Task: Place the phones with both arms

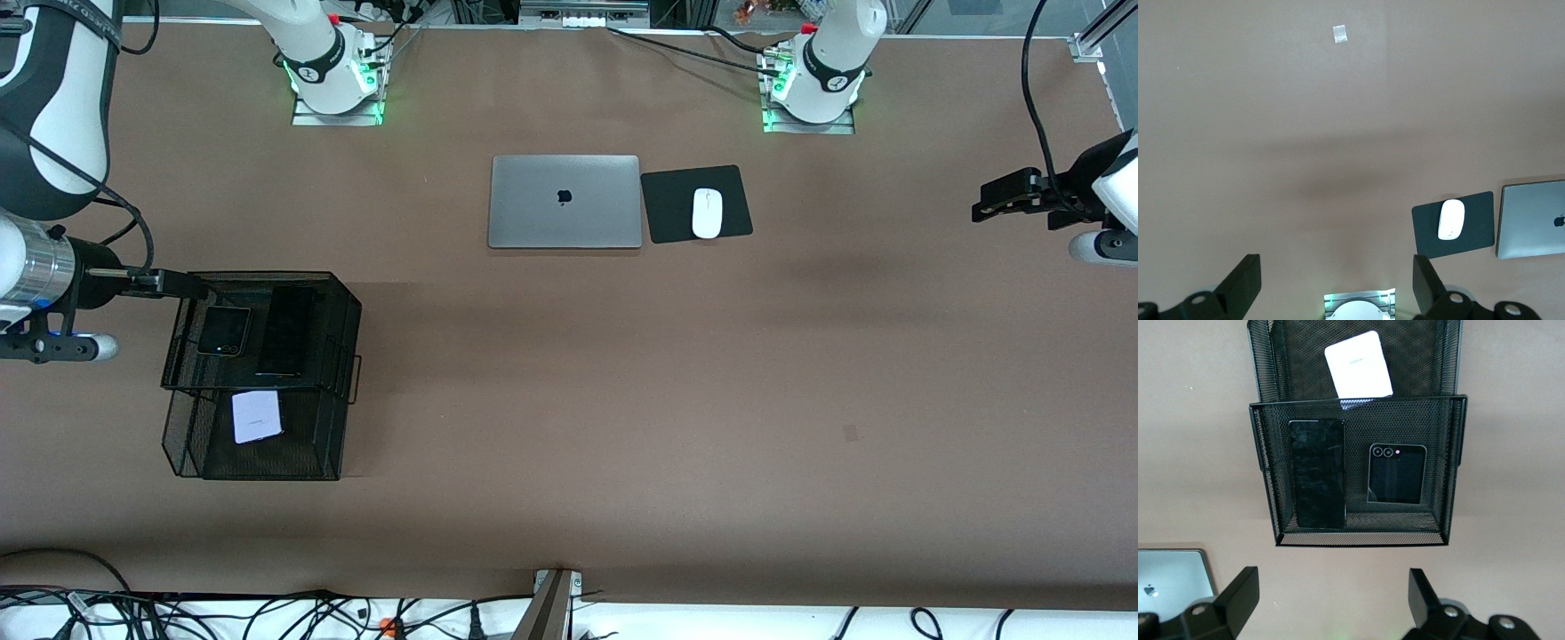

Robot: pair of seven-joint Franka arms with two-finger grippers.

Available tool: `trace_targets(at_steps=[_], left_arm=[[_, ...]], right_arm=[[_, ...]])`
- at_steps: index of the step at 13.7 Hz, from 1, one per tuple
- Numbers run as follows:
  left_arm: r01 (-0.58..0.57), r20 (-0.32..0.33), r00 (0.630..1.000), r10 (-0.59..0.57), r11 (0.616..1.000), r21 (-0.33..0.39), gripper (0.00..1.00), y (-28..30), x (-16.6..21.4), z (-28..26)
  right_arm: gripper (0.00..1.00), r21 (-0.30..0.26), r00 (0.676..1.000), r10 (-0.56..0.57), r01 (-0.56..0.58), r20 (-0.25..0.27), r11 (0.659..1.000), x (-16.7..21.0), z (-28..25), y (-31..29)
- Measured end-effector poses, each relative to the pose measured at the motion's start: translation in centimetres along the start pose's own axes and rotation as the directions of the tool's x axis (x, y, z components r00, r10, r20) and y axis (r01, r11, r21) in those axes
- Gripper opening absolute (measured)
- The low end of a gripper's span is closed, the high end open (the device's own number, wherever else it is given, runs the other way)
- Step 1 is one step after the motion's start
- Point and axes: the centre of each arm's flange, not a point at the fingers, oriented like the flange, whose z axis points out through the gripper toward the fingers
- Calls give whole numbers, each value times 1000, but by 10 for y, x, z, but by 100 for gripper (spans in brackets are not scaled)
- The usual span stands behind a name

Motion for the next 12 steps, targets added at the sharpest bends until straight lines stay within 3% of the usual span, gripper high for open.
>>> trace_targets(at_steps=[3, 7, 12], left_arm=[[0, 1, 1000, 0, 1000, 0, 100, 0, 0, 0], [0, 1, 1000, 0, 1000, 0, 100, 0, 0, 0], [0, 1, 1000, 0, 1000, 0, 100, 0, 0, 0]], right_arm=[[99, 17, 999, 10, -9, -45, 1000, -8, -14, 4], [99, 9, 986, -1, 2, -169, 1000, -29, 1, 12], [99, -4, 980, -7, 6, -199, 1000, -48, -2, 5]])
